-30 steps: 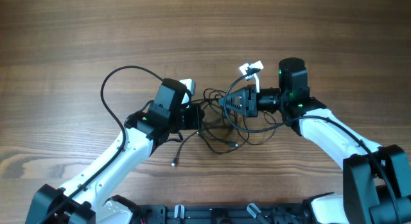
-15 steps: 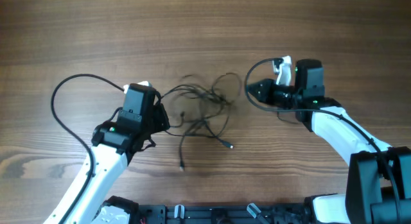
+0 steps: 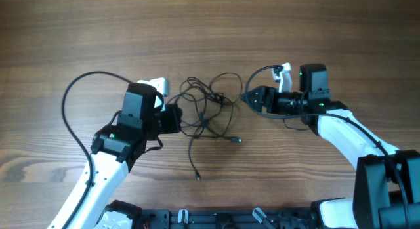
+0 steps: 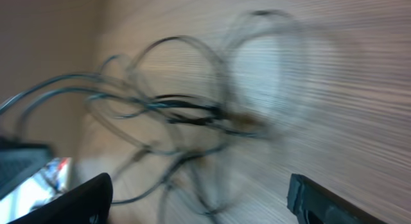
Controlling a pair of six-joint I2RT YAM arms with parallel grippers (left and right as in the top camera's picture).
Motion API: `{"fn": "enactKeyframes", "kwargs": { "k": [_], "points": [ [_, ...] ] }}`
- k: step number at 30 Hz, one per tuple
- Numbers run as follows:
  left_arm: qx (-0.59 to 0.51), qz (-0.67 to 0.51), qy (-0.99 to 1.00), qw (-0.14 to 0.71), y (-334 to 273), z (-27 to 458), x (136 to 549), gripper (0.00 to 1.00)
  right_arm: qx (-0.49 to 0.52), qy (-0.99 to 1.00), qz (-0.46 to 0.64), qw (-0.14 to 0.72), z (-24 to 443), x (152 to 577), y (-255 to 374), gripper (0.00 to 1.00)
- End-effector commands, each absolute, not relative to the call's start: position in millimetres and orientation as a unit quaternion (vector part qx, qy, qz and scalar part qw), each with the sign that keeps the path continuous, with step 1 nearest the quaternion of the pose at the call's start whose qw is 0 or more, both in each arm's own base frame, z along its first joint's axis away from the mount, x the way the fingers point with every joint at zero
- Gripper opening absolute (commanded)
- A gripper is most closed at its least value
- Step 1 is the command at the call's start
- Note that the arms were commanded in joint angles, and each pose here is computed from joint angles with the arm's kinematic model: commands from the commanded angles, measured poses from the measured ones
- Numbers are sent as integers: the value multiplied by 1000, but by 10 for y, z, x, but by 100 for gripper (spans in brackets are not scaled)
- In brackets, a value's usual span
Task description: Untangle cables
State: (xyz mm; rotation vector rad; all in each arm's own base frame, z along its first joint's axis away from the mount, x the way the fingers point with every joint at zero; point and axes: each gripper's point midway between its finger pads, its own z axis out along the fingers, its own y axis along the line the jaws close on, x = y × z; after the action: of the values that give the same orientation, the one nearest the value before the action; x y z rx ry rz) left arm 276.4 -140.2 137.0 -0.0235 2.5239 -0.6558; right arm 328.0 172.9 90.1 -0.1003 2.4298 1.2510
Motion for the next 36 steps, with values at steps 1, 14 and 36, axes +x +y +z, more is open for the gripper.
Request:
{"fn": "enactKeyframes", "kwargs": {
  "k": [1,14,36],
  "points": [
    [94,-307,906,276,-1676,1591,2646,13,-135,811,536,191,1227,3028,2102,92],
    [56,-253,933,249,-1440,1429,2525,34,-118,838,494,199,1132,3062,2404,100],
    [35,62,988,139,-441,-68,2986,53,-93,862,475,153,930,2911,2345,100]
  ]
}}
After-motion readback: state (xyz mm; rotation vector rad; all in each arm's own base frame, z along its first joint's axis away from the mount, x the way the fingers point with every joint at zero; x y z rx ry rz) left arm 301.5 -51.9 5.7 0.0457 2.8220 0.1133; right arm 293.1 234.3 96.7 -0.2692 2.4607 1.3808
